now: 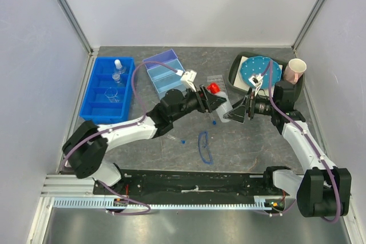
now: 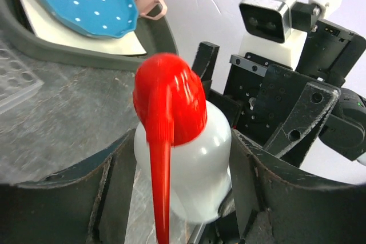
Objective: Organize the chemistry lab equipment
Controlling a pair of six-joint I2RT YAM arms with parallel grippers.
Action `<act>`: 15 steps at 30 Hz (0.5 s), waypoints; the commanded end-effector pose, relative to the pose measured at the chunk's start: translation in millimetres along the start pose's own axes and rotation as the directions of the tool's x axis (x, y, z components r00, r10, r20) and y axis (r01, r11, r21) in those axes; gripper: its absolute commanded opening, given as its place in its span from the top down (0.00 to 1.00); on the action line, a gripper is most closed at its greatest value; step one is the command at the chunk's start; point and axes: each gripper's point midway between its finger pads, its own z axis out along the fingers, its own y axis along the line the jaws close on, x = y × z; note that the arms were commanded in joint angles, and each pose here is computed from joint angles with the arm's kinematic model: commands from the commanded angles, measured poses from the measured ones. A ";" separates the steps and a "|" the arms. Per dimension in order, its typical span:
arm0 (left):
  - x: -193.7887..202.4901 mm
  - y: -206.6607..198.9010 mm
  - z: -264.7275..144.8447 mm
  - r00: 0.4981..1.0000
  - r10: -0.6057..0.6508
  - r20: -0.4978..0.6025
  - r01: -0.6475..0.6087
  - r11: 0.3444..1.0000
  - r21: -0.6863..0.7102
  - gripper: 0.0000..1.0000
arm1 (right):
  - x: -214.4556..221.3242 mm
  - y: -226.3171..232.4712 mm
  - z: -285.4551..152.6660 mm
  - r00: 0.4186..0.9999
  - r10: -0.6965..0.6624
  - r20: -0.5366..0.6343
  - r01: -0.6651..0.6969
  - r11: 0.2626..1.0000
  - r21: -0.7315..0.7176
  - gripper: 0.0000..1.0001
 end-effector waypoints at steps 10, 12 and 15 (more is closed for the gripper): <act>-72.9 90.5 -145.4 1.000 -0.009 0.022 0.016 0.935 -0.355 0.81 | -7.9 -14.4 -18.7 0.936 -0.338 -0.101 0.350 0.926 0.143 0.02; -81.6 101.0 -175.4 0.998 -0.011 0.058 0.034 0.907 -0.419 0.82 | -8.5 -21.1 -21.3 0.935 -0.337 -0.113 0.352 0.919 0.178 0.02; -101.5 125.7 -216.6 0.992 0.014 0.123 0.055 0.840 -0.539 0.82 | -8.8 -24.0 -22.5 0.935 -0.333 -0.119 0.351 0.916 0.195 0.02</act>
